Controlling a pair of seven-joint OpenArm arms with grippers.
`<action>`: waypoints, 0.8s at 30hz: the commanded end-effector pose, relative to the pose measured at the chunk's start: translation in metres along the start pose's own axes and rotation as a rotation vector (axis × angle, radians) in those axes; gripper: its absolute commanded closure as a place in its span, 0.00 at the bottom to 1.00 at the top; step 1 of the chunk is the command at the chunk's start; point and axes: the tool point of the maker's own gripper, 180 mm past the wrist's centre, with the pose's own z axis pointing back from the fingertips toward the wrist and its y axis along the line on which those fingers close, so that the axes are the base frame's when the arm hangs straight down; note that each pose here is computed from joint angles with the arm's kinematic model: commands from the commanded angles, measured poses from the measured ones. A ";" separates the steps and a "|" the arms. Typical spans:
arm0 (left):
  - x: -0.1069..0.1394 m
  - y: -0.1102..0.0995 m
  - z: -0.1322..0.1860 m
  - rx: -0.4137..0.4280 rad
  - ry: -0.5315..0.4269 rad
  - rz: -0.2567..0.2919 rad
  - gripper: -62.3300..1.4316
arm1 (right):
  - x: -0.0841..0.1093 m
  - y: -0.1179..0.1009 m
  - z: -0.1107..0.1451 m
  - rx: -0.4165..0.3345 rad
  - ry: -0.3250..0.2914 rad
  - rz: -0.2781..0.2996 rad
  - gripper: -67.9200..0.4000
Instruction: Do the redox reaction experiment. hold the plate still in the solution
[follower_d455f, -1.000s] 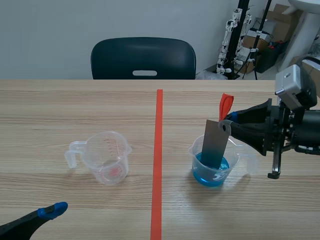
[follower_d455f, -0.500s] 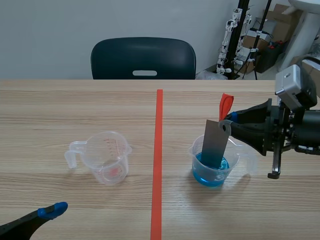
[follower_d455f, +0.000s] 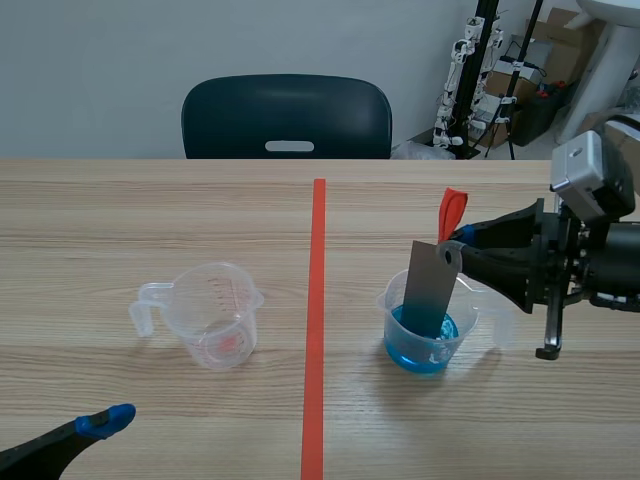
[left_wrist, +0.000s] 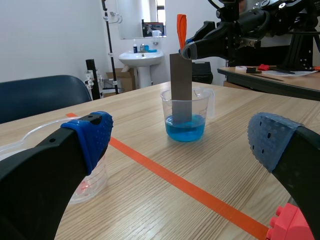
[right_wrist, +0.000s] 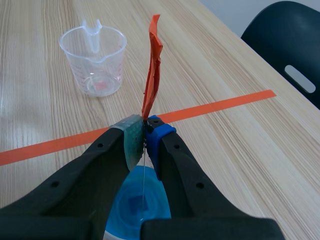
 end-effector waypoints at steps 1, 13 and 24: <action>0.010 0.002 -0.002 0.002 -0.056 -0.006 0.08 | 0.010 -0.005 0.003 -0.003 -0.023 0.022 0.99; 0.010 0.002 -0.002 0.002 -0.056 -0.006 0.08 | 0.009 -0.003 0.003 -0.001 -0.025 0.020 0.99; 0.010 0.002 -0.002 0.002 -0.056 -0.006 0.08 | 0.009 -0.002 0.004 -0.012 -0.039 0.031 0.99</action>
